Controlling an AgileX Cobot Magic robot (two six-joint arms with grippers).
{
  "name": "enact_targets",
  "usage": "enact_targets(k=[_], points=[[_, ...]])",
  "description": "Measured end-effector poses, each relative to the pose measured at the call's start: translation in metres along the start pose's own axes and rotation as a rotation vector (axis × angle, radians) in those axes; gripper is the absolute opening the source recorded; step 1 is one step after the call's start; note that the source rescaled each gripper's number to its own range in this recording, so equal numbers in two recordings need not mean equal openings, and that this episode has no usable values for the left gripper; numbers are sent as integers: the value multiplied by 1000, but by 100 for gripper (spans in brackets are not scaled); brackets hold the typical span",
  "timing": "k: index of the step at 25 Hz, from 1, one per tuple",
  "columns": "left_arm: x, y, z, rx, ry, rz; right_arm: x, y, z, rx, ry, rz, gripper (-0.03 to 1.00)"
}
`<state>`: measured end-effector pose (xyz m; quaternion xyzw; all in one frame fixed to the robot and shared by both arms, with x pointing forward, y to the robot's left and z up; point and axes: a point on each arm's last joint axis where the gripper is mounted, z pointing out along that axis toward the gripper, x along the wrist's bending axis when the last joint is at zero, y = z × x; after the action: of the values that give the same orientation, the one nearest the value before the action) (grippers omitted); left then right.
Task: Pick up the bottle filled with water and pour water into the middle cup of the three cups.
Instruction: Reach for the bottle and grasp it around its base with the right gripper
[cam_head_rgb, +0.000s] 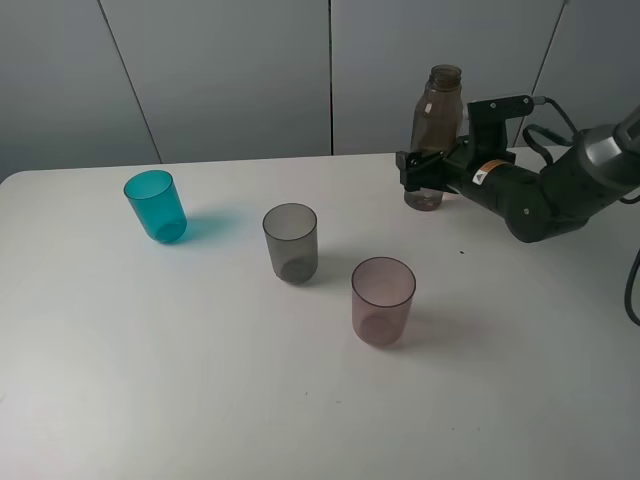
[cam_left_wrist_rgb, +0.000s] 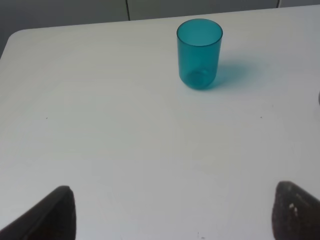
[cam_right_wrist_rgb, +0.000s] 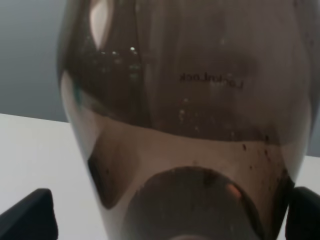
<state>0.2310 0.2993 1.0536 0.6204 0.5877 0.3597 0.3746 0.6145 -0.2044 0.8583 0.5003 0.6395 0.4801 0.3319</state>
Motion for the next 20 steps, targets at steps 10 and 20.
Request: enact_targets(k=[10, 20], points=[[0, 0, 0, 0, 0, 0, -1, -6, 16, -50, 4, 4, 96], [0, 0, 0, 0, 0, 0, -3, -5, 22, -128, -5, 32, 96]])
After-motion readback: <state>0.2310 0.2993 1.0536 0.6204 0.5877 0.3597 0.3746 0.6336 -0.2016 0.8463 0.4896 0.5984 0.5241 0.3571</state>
